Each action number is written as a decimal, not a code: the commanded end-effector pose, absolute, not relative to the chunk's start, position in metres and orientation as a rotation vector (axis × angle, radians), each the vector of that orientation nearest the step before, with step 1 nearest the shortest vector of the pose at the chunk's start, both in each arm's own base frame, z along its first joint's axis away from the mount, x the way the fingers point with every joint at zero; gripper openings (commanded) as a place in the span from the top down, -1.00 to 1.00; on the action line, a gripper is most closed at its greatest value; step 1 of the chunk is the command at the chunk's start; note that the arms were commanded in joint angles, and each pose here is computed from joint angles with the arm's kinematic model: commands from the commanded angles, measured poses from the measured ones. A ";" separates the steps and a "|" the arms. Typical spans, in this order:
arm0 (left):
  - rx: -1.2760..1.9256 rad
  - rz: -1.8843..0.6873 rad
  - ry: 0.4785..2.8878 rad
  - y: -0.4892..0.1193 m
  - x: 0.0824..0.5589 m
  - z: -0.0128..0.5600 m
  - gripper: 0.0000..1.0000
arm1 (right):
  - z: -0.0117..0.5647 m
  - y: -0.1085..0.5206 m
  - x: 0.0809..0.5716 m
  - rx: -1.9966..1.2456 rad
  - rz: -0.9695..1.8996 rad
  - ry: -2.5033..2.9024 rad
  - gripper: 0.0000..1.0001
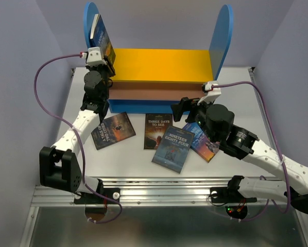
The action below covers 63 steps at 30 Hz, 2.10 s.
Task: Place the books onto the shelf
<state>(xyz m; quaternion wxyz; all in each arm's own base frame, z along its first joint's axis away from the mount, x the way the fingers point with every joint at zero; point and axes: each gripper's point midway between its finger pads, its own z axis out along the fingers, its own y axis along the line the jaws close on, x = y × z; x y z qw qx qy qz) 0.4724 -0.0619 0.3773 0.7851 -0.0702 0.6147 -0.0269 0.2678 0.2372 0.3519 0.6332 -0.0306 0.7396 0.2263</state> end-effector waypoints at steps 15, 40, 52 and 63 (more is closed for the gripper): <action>-0.345 -0.113 1.251 -0.036 0.428 0.400 -0.30 | 0.371 0.242 0.265 -0.048 0.586 1.659 -1.00; -0.583 -0.451 1.684 -0.060 0.330 0.267 -0.98 | 0.308 0.238 0.259 0.045 0.600 1.795 -1.00; -0.149 -0.920 2.107 -0.229 0.248 0.155 -0.98 | 0.169 0.214 0.234 0.287 0.595 2.113 -1.00; 0.209 -1.124 2.228 -0.308 0.236 0.107 -0.98 | 0.106 0.197 0.211 0.421 0.637 2.221 -1.00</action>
